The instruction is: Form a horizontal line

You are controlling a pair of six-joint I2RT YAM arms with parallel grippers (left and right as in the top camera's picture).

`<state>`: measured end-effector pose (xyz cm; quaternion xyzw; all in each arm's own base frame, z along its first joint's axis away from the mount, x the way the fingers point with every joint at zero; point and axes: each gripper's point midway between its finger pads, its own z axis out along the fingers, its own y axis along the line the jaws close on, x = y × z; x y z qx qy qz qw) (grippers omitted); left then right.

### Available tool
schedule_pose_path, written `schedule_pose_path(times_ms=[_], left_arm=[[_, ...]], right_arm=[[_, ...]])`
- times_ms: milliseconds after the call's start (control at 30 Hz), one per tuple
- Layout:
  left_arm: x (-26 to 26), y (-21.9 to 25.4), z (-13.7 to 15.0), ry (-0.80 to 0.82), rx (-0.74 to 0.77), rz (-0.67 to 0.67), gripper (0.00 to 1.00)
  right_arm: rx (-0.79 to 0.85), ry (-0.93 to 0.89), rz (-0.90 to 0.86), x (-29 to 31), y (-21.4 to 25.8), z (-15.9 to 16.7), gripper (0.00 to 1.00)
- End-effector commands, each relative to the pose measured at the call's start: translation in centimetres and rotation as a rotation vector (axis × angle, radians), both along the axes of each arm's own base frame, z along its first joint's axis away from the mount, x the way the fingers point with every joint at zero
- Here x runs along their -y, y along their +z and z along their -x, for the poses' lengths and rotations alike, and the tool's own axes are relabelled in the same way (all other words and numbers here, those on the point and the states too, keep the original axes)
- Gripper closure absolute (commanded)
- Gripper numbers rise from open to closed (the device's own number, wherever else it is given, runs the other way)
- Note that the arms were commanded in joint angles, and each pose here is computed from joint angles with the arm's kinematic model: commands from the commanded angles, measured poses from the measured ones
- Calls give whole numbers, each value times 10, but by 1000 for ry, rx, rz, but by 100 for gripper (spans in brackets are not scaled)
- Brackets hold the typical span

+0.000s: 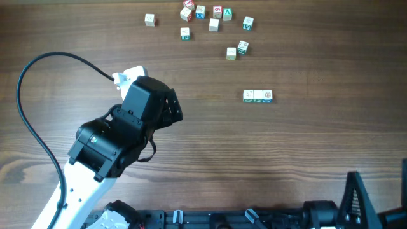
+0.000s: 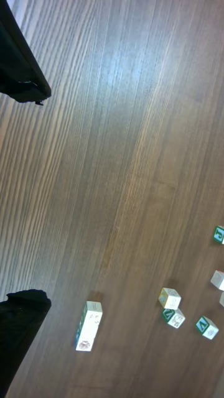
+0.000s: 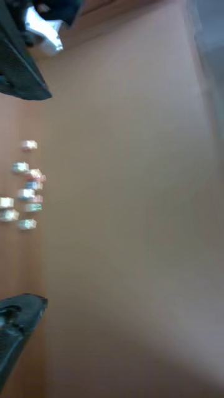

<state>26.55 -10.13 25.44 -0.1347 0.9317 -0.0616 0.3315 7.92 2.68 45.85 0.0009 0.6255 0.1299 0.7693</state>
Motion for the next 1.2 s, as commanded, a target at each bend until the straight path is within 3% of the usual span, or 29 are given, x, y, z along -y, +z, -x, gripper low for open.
schedule_pose_path(times_ms=[0, 133, 333, 567, 800, 967, 1167], left_arm=[[-1, -1, -1, 3, 3, -15, 0], [-1, -1, -1, 3, 3, -15, 0], [-1, -1, -1, 3, 3, -16, 0], [-1, -1, -1, 3, 3, -15, 0], [-1, -1, -1, 3, 3, -15, 0], [-1, -1, -1, 3, 3, -16, 0], [-1, -1, -1, 3, 3, -16, 0]], right_arm=[[42, -8, -43, 1, -23, -16, 0], [164, 25, -128, 1, -36, -38, 0], [285, 130, -79, -16, -69, -84, 0], [281, 132, -81, -15, -145, -124, 0], [102, 126, -96, -15, -201, -147, 0], [-242, 107, -124, -15, -282, -162, 0], [-269, 95, -128, -13, -287, -165, 0]])
